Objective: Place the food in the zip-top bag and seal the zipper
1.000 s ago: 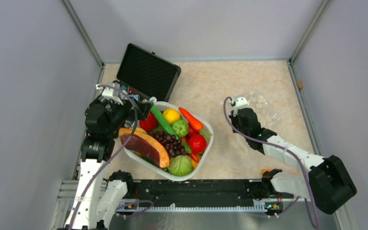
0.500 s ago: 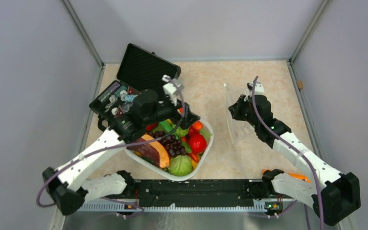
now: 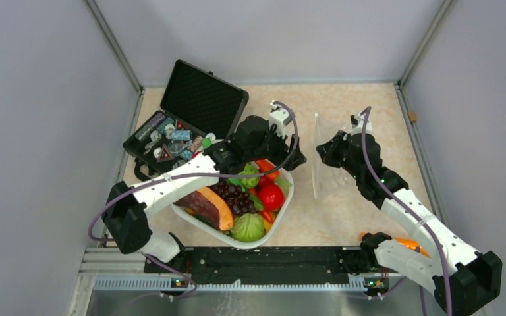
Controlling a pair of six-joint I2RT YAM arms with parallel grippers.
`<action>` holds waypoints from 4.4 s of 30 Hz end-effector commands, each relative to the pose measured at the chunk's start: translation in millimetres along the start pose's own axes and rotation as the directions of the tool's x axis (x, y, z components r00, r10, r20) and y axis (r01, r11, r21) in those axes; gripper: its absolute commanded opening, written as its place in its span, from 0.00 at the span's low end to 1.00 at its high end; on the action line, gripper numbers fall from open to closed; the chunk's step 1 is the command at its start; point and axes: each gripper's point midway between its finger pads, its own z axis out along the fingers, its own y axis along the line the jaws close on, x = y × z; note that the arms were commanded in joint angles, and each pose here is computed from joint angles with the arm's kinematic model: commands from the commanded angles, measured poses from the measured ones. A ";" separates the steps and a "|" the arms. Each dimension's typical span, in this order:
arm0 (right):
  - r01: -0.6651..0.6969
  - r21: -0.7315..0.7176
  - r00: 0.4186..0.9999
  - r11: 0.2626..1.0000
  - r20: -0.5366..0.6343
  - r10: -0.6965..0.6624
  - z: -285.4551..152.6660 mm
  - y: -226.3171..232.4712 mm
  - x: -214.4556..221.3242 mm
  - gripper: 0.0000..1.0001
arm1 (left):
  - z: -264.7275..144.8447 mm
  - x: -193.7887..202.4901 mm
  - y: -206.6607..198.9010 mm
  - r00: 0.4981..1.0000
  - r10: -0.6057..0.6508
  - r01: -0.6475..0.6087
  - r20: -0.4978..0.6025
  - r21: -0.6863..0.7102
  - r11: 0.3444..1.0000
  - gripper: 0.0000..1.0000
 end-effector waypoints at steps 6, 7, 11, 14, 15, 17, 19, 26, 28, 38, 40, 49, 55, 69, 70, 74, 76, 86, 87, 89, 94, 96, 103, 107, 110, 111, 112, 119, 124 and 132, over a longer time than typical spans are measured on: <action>-0.042 -0.074 0.997 0.996 0.064 0.047 -13.9 23.6 -28.1 0.00 | 29.8 -22.3 -20.2 0.988 -0.074 0.058 0.135 0.119 0.991 0.75; -0.043 -0.076 0.997 0.996 0.066 0.048 -14.6 24.6 -29.1 0.00 | 33.2 -19.8 -17.8 0.989 -0.073 0.058 0.130 0.112 0.992 0.73; -0.045 -0.074 0.996 0.996 0.070 0.050 -17.4 25.4 -32.3 0.00 | 43.3 -12.2 -9.8 0.994 -0.035 0.027 0.102 0.083 0.996 0.67; -0.050 -0.084 0.995 0.995 0.079 0.057 -19.8 27.9 -35.6 0.00 | 48.4 -6.6 -8.5 0.996 -0.032 0.025 0.087 0.084 0.996 0.64; -0.051 -0.084 0.995 0.995 0.080 0.058 -19.9 28.3 -36.4 0.00 | 49.9 -4.4 -8.4 0.996 -0.034 0.027 0.083 0.083 0.996 0.64; -0.050 -0.088 0.995 0.995 0.076 0.057 -20.3 29.7 -36.7 0.00 | 52.4 -2.6 -10.6 0.996 -0.032 0.025 0.086 0.088 0.996 0.64; -0.050 -0.088 0.996 0.995 0.069 0.056 -20.3 30.4 -36.1 0.00 | 53.9 -3.5 -14.4 0.996 -0.027 0.018 0.088 0.101 0.995 0.64; -0.047 -0.094 0.994 0.994 0.089 0.056 -24.1 33.1 -42.9 0.00 | 60.2 -3.6 -2.9 0.999 0.027 -0.028 0.034 0.031 0.999 0.39; -0.028 -0.045 0.995 0.999 0.090 0.032 -24.7 24.9 -44.3 0.00 | 58.2 -1.8 4.6 0.999 0.028 -0.028 0.039 -0.009 1.000 0.30; 0.146 0.035 0.989 0.989 0.003 -0.146 -30.2 8.1 -35.8 0.01 | 62.8 4.7 16.6 0.999 -0.019 0.022 0.038 -0.070 0.997 0.00; 0.153 0.058 0.988 0.987 -0.017 -0.152 -30.3 2.6 -31.8 0.16 | 63.5 -3.3 10.3 0.997 -0.040 0.043 0.067 -0.042 0.998 0.00; 0.127 0.073 0.991 0.989 -0.043 -0.124 -24.9 1.7 -26.0 0.38 | 64.9 -17.3 -17.6 0.987 -0.143 0.137 0.076 0.076 0.988 0.00; 0.060 -0.027 0.998 0.998 0.019 -0.059 -30.0 27.8 -31.5 0.40 | 67.1 -18.1 -16.0 0.980 -0.181 0.176 0.080 0.065 0.982 0.00; 0.013 0.019 1.000 1.000 0.015 -0.013 -15.6 19.2 -14.5 0.34 | 64.5 -22.4 -18.7 0.974 -0.206 0.200 0.095 0.071 0.977 0.00; 0.011 0.023 1.000 1.000 0.024 -0.012 -15.1 19.0 -15.9 0.34 | 64.3 -22.6 -19.3 0.974 -0.206 0.200 0.094 0.074 0.977 0.00; 0.029 0.031 0.999 0.999 0.025 -0.029 -10.7 18.9 -15.3 0.33 | 63.0 -23.2 -22.1 0.975 -0.204 0.196 0.092 0.084 0.977 0.00; 0.044 0.043 0.999 0.998 0.005 -0.045 -7.9 17.7 -11.3 0.32 | 61.7 -24.7 -22.4 0.975 -0.201 0.193 0.096 0.084 0.978 0.00; 0.102 0.088 0.994 0.991 0.033 -0.105 -16.9 12.1 -24.7 0.18 | 58.3 -24.7 -19.2 0.975 -0.197 0.191 0.105 0.062 0.980 0.00; 0.098 0.084 0.994 0.992 0.031 -0.101 -15.5 13.2 -24.1 0.20 | 58.8 -25.3 -20.5 0.975 -0.197 0.190 0.103 0.068 0.979 0.00; 0.094 0.086 0.995 0.992 0.022 -0.097 -12.3 13.5 -21.1 0.23 | 59.3 -26.4 -23.2 0.976 -0.195 0.188 0.101 0.075 0.979 0.00; 0.094 0.085 0.995 0.992 0.022 -0.097 -7.3 17.5 -18.2 0.24 | 59.6 -25.5 -25.9 0.977 -0.190 0.183 0.095 0.079 0.980 0.00; 0.096 0.082 0.995 0.992 0.017 -0.098 -4.4 18.2 -16.3 0.24 | 59.0 -25.9 -26.3 0.977 -0.191 0.183 0.097 0.081 0.980 0.00; 0.102 0.100 0.994 0.990 0.026 -0.106 -0.3 13.2 -14.9 0.06 | 55.4 -24.3 -21.6 0.977 -0.182 0.177 0.107 0.054 0.983 0.00; 0.130 0.182 0.989 0.975 0.042 -0.140 -9.0 -4.0 -20.0 0.00 | 49.9 -18.9 -6.6 0.980 -0.166 0.169 0.113 -0.022 0.985 0.00; 0.174 0.247 0.981 0.953 0.044 -0.191 -18.5 -17.3 -26.4 0.00 | 44.6 -12.7 9.7 0.980 -0.164 0.174 0.116 -0.084 0.981 0.00; 0.196 0.273 0.976 0.942 0.042 -0.215 -22.5 -21.0 -30.8 0.00 | 42.6 -11.1 15.3 0.977 -0.175 0.187 0.117 -0.098 0.977 0.00; 0.209 0.305 0.972 0.929 0.038 -0.231 -26.5 -26.1 -34.0 0.00 | 40.4 -9.4 22.0 0.975 -0.186 0.199 0.119 -0.114 0.973 0.00; 0.307 0.328 0.948 0.893 -0.020 -0.318 -49.6 -27.7 -47.4 0.00 | 33.2 -6.9 44.8 0.967 -0.219 0.237 0.127 -0.150 0.960 0.00; 0.321 -0.008 0.941 0.947 -0.109 -0.320 -55.0 30.2 -26.2 0.00 | 42.8 -6.2 39.4 0.967 -0.233 0.244 0.103 -0.123 0.962 0.00; 0.323 0.231 0.942 0.918 -0.171 -0.288 -55.7 -14.0 -22.6 0.00 | 46.9 -5.0 30.4 0.970 -0.227 0.232 0.083 -0.067 0.970 0.02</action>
